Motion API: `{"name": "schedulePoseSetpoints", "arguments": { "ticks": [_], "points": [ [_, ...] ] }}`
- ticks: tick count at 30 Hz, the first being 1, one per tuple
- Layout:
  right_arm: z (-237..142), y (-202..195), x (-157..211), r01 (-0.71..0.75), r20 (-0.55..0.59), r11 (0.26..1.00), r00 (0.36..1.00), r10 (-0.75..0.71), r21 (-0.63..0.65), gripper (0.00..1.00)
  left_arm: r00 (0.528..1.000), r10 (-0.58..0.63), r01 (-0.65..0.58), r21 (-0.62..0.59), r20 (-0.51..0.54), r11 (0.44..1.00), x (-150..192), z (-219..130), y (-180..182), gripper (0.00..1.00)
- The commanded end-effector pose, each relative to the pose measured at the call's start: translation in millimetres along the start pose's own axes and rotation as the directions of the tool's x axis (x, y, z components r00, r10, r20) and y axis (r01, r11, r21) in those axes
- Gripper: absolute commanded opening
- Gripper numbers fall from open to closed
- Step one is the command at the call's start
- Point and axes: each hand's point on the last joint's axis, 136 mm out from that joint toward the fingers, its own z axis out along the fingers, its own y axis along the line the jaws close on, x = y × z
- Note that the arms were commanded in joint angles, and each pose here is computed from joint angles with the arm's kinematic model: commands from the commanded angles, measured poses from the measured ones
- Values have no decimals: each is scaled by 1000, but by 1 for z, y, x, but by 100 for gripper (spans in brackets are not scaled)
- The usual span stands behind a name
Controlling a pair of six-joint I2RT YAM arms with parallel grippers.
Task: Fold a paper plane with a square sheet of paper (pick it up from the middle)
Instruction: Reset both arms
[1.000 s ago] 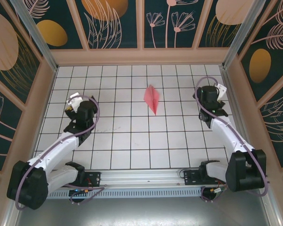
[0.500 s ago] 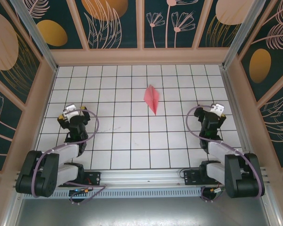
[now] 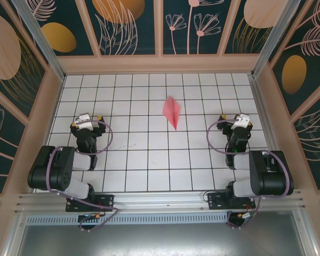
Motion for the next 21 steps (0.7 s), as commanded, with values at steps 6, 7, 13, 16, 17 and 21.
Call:
{"name": "schedulePoseSetpoints", "arguments": {
  "ticks": [6,7,13,16,17,21],
  "points": [
    [12,14,-4,-1,48,997,999,5,-83,99,995,-36,33,39,93,999,-25,4,-5,99],
    [13,14,-2,-2,33,996,999,4,-84,99,995,-36,33,35,92,999,-26,4,-4,99],
    [14,15,-2,0,33,996,999,3,-85,99,995,-35,32,33,95,999,-25,3,-4,99],
    [14,15,-2,-1,34,996,999,3,-84,99,995,-32,28,37,97,999,-26,3,-4,99],
    [14,15,-2,-1,35,996,999,4,-85,99,995,-31,28,38,92,999,-25,4,-5,99],
    [14,15,-2,-1,33,996,999,3,-84,99,996,-30,27,38,89,999,-25,5,-5,99]
  ]
}}
